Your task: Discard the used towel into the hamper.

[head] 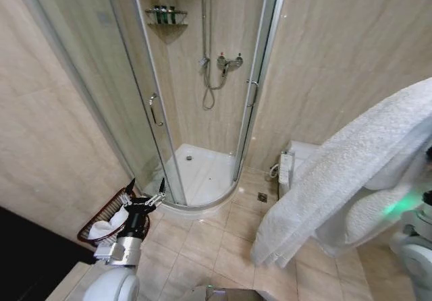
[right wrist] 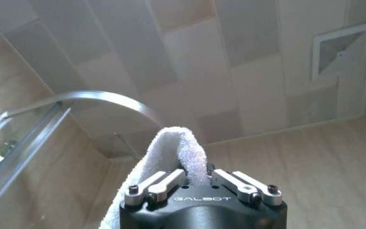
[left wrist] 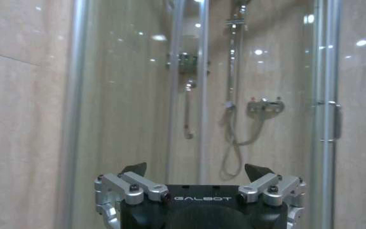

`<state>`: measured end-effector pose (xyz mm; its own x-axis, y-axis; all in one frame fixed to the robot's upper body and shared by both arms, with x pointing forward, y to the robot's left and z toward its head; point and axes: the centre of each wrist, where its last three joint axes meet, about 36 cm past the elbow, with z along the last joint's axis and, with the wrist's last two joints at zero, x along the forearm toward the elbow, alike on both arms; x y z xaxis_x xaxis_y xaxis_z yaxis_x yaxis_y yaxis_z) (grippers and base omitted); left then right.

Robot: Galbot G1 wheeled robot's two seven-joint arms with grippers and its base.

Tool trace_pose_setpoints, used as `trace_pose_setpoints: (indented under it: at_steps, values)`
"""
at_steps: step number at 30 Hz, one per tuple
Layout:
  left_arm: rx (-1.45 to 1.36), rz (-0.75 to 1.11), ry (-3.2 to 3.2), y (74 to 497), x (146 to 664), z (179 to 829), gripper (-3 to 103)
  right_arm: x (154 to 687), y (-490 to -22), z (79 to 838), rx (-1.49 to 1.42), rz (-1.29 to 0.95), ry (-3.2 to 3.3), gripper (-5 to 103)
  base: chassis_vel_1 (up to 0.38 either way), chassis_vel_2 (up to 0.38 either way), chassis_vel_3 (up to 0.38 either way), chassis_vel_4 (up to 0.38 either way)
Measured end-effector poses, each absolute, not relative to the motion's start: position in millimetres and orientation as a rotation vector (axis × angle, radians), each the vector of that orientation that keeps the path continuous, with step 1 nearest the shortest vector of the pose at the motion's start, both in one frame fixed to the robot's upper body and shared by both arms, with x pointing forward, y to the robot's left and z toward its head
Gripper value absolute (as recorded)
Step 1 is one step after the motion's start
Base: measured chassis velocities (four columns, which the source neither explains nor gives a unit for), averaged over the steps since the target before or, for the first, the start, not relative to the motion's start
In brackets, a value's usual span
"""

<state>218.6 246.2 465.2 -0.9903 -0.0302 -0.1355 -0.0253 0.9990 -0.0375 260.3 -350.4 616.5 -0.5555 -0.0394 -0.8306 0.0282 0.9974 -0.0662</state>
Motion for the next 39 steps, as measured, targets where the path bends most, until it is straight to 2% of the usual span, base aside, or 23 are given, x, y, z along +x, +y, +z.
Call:
trace_pose_setpoints:
  at_steps: [39]
  values:
    - [-0.042,-0.054,3.004,246.2,218.6,465.2,100,260.1,-349.5,614.9,-0.015,-0.122,2.161,5,0.111,0.107,0.108,0.109]
